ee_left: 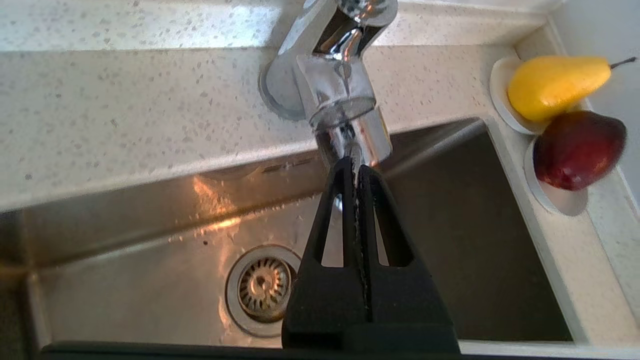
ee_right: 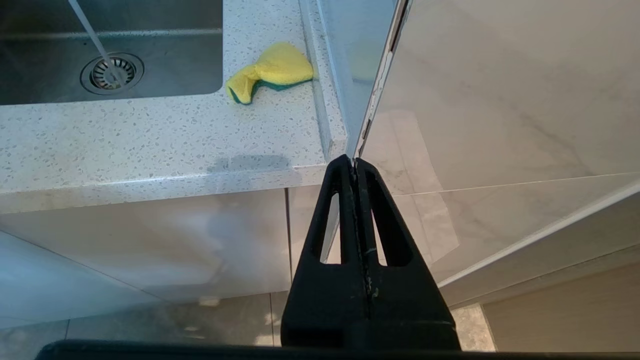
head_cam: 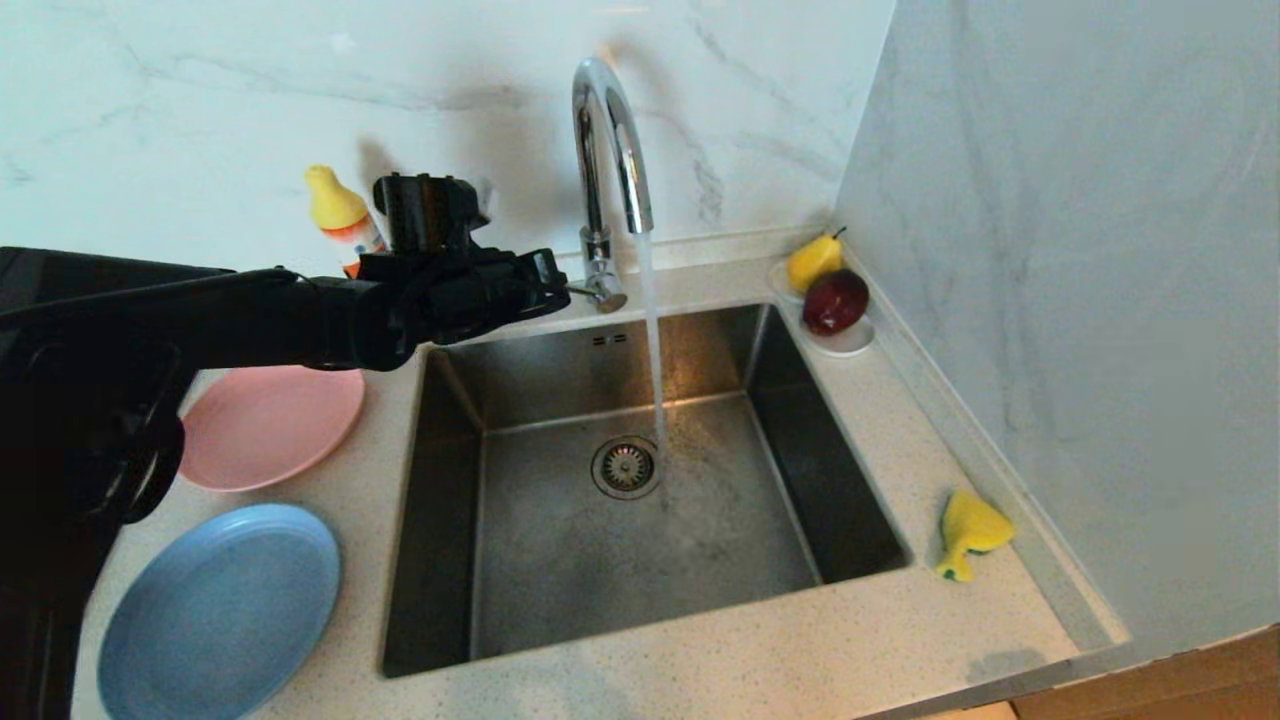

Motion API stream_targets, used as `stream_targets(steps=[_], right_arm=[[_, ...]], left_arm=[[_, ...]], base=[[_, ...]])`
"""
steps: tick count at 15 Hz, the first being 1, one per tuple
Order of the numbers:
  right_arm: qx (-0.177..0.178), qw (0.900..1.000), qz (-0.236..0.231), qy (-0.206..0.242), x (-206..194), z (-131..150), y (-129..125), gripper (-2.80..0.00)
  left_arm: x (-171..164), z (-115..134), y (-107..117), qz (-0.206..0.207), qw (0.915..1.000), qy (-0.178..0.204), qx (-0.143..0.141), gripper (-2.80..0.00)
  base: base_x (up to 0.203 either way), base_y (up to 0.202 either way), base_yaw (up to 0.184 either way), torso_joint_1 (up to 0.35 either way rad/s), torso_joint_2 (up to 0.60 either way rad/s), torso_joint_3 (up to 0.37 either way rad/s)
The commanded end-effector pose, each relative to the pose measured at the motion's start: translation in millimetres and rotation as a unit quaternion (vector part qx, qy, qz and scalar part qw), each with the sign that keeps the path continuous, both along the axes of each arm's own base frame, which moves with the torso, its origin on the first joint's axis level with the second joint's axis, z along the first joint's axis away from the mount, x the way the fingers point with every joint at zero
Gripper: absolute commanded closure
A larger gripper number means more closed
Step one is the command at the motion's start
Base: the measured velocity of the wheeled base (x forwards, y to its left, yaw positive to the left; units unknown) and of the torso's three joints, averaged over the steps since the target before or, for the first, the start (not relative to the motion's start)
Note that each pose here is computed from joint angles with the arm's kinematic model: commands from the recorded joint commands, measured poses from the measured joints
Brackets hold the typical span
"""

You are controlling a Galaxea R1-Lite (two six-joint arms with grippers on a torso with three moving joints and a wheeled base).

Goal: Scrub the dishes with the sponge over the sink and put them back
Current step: Turn on the faucet, then pick up a bowl and the sponge

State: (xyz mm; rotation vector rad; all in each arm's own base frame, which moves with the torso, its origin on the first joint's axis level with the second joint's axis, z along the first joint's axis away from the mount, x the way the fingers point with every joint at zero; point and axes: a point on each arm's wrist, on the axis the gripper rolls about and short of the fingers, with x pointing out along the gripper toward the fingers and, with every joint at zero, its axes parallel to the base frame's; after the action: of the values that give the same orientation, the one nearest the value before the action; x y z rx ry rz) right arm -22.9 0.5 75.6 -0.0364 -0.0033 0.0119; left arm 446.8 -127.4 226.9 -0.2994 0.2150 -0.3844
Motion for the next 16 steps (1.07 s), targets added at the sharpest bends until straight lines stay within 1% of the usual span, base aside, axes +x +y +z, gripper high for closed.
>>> stream_targets(steps=[1,3,4,6,8,10,12,14,15,16], right_arm=[[0.0,1.0,0.0,0.001,0,0,0,0.0],[0.0,1.0,0.0,0.001,0,0,0,0.0],[0.0,1.0,0.0,0.0,0,0,0,0.0],[0.0,1.0,0.0,0.0,0,0,0,0.0],[0.0,1.0,0.0,0.001,0,0,0,0.0],[0.0,1.0,0.0,0.001,0,0,0,0.0],[0.0,1.0,0.0,0.0,0,0,0,0.0],[0.0,1.0,0.0,0.001,0,0,0,0.0],[0.0,1.0,0.0,0.001,0,0,0,0.0],[0.0,1.0,0.0,0.001,0,0,0,0.0]], left_arm=[[-5,6,2,0.001,1.0,-0.003,-0.003,0.0],[-6,14,2,0.004,0.9999,-0.016,-0.006,0.0],[-9,23,5,0.007,0.9996,-0.027,-0.009,0.0],[-21,50,16,0.016,0.9983,-0.052,-0.021,0.0],[-50,87,26,0.02,0.9957,-0.084,-0.031,0.0],[-95,124,37,0.029,0.992,-0.117,-0.038,0.0],[-147,153,51,0.055,0.9861,-0.153,-0.034,0.0],[-202,168,66,0.089,0.9784,-0.186,-0.011,0.0],[-234,170,74,0.108,0.9738,-0.2,0.004,0.0],[-267,166,83,0.127,0.9687,-0.212,0.022,0.0]], base=[[0.0,0.0,0.0,0.0,0.0,0.0],[0.0,0.0,0.0,0.0,0.0,0.0],[0.0,0.0,0.0,0.0,0.0,0.0],[0.0,0.0,0.0,0.0,0.0,0.0],[0.0,0.0,0.0,0.0,0.0,0.0],[0.0,0.0,0.0,0.0,0.0,0.0],[0.0,0.0,0.0,0.0,0.0,0.0],[0.0,0.0,0.0,0.0,0.0,0.0],[0.0,0.0,0.0,0.0,0.0,0.0],[0.0,0.0,0.0,0.0,0.0,0.0]])
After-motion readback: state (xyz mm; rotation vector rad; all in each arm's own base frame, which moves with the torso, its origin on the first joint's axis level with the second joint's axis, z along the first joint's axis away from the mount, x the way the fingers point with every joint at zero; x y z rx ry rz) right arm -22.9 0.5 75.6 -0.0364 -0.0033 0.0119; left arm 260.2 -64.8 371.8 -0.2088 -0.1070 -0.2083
